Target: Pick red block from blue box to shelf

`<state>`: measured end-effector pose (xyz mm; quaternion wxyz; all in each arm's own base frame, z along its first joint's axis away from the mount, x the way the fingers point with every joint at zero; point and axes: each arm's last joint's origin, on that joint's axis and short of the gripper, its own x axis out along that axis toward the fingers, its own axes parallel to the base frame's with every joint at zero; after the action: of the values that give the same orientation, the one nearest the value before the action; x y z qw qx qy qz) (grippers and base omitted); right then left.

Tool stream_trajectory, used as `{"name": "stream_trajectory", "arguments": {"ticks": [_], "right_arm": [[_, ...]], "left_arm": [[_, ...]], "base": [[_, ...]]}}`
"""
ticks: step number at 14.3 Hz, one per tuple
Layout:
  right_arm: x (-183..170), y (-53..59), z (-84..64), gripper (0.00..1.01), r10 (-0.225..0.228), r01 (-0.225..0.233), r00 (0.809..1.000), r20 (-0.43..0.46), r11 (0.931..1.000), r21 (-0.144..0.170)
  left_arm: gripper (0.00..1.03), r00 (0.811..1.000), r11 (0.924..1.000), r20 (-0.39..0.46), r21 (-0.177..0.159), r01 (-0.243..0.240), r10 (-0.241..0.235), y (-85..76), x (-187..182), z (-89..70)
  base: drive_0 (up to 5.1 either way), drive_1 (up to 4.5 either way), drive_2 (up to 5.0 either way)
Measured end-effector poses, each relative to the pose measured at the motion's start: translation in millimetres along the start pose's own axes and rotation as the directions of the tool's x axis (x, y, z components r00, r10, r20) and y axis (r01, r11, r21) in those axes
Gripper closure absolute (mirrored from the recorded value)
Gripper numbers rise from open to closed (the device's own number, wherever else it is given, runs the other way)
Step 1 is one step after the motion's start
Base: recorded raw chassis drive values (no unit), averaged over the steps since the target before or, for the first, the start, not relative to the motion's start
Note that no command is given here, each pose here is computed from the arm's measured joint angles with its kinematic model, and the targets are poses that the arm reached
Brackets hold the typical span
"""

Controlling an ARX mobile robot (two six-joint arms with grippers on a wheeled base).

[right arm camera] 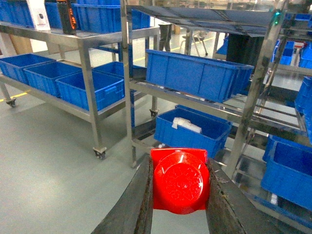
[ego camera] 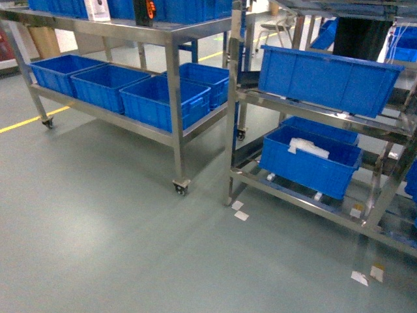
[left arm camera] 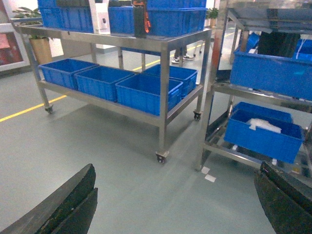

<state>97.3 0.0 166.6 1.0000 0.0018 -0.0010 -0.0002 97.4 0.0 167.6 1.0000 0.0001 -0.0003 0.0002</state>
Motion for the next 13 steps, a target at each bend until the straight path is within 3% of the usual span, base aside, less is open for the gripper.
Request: {"name": "stream_trajectory", "arguments": {"ticks": [13], "right_arm": [[0.0, 0.0, 0.0, 0.80, 0.000, 0.000, 1.000, 0.000, 1.0000, 0.000]], "left_arm": [[0.05, 1.000, 1.0000, 0.000, 0.000, 0.000, 0.000, 0.0, 0.0, 0.0]], "base": [[-1.4, -1.44, -1.4]]}}
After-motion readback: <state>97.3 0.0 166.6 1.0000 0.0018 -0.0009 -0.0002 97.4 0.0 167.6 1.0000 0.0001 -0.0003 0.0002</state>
